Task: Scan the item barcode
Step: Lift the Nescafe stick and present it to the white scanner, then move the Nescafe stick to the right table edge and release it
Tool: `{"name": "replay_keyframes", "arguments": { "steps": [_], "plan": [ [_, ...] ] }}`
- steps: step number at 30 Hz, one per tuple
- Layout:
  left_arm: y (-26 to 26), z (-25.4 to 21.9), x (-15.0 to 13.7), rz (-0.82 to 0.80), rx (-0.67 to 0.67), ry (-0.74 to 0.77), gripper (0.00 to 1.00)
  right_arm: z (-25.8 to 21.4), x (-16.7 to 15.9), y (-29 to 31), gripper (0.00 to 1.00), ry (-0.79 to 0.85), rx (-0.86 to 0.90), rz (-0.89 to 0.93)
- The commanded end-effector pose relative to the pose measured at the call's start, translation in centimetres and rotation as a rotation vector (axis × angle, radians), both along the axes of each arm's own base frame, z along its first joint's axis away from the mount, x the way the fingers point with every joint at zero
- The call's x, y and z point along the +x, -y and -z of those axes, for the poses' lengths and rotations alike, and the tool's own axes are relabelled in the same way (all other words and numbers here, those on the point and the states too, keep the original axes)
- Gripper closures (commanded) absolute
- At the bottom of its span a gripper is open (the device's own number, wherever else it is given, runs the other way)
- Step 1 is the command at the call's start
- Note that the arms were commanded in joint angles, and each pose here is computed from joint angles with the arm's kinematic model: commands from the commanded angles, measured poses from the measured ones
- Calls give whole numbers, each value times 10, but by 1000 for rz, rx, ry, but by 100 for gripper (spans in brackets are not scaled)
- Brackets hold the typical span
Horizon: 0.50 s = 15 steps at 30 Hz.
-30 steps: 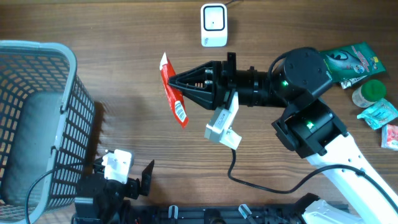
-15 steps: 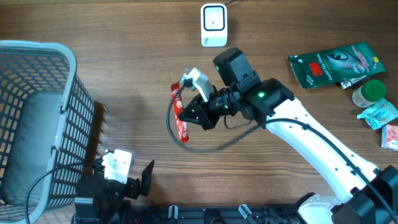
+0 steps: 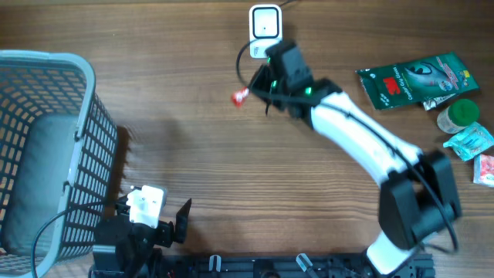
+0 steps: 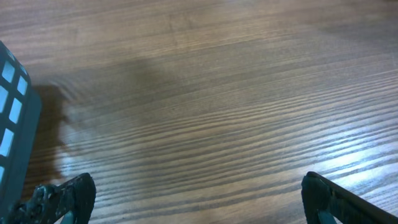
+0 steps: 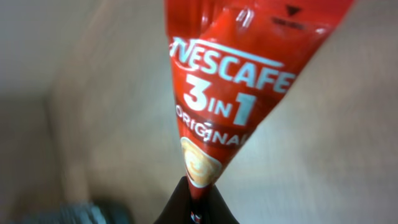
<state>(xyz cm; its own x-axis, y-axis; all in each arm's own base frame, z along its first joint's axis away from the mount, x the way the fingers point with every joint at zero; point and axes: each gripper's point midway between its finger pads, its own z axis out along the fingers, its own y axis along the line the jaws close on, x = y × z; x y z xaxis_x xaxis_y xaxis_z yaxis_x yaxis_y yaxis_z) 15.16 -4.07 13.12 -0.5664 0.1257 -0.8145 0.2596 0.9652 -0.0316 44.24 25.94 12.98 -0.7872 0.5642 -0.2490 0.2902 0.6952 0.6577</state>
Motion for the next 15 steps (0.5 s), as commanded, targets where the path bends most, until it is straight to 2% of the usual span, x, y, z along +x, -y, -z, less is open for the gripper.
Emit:
{"name": "replay_keyframes", "arguments": {
  "steps": [1, 4, 7, 11, 15],
  "plan": [
    [1, -1, 0, 1, -10, 6, 0, -16, 65, -4, 95, 42, 136, 8],
    [1, -1, 0, 1, -10, 6, 0, -7, 106, -23, 95, 45, 187, -13],
    [1, -1, 0, 1, -10, 6, 0, 4, 127, -44, 95, 35, 266, -36],
    [1, -1, 0, 1, -10, 6, 0, 26, 134, -36, 95, -14, 271, 31],
    [1, -1, 0, 1, -10, 6, 0, 32, 133, -33, 95, 2, 225, -9]
  ]
}}
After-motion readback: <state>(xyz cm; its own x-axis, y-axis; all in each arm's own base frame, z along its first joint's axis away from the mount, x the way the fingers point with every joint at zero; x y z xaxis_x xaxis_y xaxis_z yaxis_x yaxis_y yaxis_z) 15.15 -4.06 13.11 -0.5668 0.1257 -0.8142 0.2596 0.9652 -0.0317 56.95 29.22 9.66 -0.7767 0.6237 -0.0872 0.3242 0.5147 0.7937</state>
